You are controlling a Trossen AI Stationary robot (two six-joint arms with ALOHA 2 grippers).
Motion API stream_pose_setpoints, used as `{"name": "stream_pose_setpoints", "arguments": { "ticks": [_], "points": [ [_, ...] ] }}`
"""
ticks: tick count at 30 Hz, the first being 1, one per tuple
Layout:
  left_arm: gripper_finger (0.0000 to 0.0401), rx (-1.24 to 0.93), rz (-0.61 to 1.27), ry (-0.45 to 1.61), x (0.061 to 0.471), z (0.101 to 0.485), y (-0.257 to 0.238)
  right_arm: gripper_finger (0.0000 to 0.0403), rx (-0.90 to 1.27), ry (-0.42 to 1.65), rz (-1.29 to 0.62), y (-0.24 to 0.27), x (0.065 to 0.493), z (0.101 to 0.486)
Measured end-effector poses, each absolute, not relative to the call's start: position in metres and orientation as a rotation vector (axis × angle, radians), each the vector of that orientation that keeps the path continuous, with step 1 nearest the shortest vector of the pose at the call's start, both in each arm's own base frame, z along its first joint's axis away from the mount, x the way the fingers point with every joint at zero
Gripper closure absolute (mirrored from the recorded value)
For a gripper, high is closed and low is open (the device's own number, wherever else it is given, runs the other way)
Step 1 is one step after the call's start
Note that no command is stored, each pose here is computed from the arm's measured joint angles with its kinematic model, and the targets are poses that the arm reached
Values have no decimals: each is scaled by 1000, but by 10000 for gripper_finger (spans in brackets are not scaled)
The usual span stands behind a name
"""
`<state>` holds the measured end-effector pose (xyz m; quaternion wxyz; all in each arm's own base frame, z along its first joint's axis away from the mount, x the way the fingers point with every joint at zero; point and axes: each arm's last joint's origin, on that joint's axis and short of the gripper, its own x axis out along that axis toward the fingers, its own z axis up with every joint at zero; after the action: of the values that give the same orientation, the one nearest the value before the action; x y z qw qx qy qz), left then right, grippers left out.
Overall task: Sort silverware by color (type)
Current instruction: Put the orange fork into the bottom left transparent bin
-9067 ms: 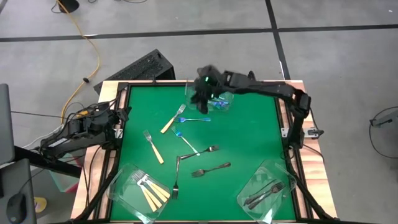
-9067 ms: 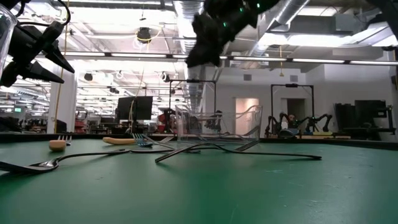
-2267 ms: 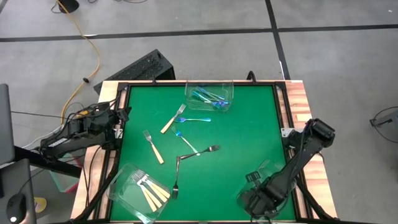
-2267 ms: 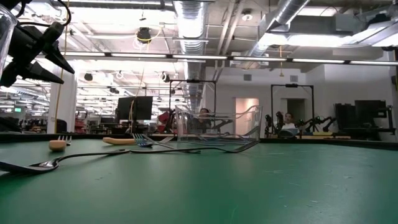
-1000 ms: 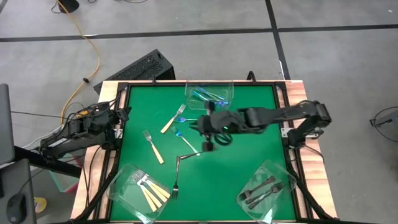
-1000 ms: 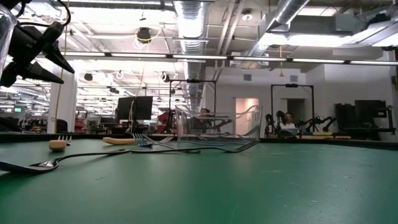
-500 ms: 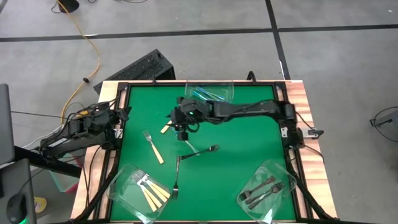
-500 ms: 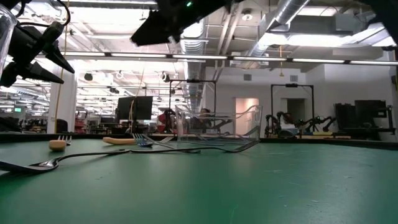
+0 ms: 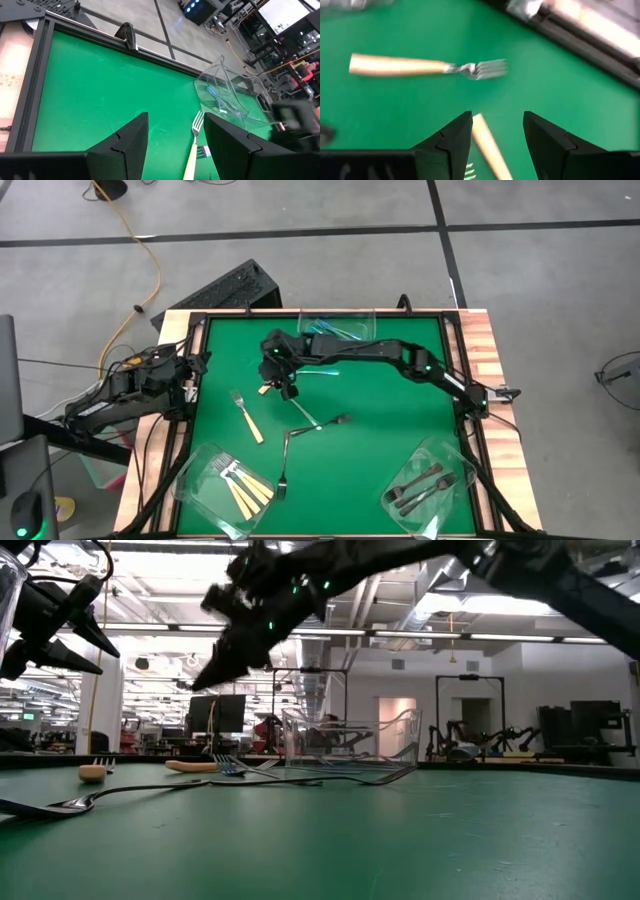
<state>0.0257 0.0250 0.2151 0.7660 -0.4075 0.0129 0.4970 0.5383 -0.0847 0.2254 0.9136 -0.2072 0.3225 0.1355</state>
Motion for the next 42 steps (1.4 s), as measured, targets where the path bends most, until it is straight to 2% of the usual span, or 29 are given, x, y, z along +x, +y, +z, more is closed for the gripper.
{"name": "stream_pose_setpoints", "arguments": {
  "ticks": [6,11,16,28,33,40,42],
  "points": [
    [225,-872,1094,22,25,215,25,205,-494,678,379,-102,547,187],
    [225,-853,1120,8,25,216,26,205,-536,684,404,-113,547,175],
    [225,-861,1120,5,25,216,26,205,-498,726,409,-121,549,148],
    [225,-865,1118,5,25,215,26,218,-438,793,424,-118,547,131],
    [225,-864,1120,3,25,215,26,242,-399,845,403,-115,545,129],
    [225,-863,1121,2,25,215,26,332,-364,921,340,-99,545,129],
    [225,-863,1121,2,25,215,26,343,-357,925,327,-92,546,129]
  ]
}}
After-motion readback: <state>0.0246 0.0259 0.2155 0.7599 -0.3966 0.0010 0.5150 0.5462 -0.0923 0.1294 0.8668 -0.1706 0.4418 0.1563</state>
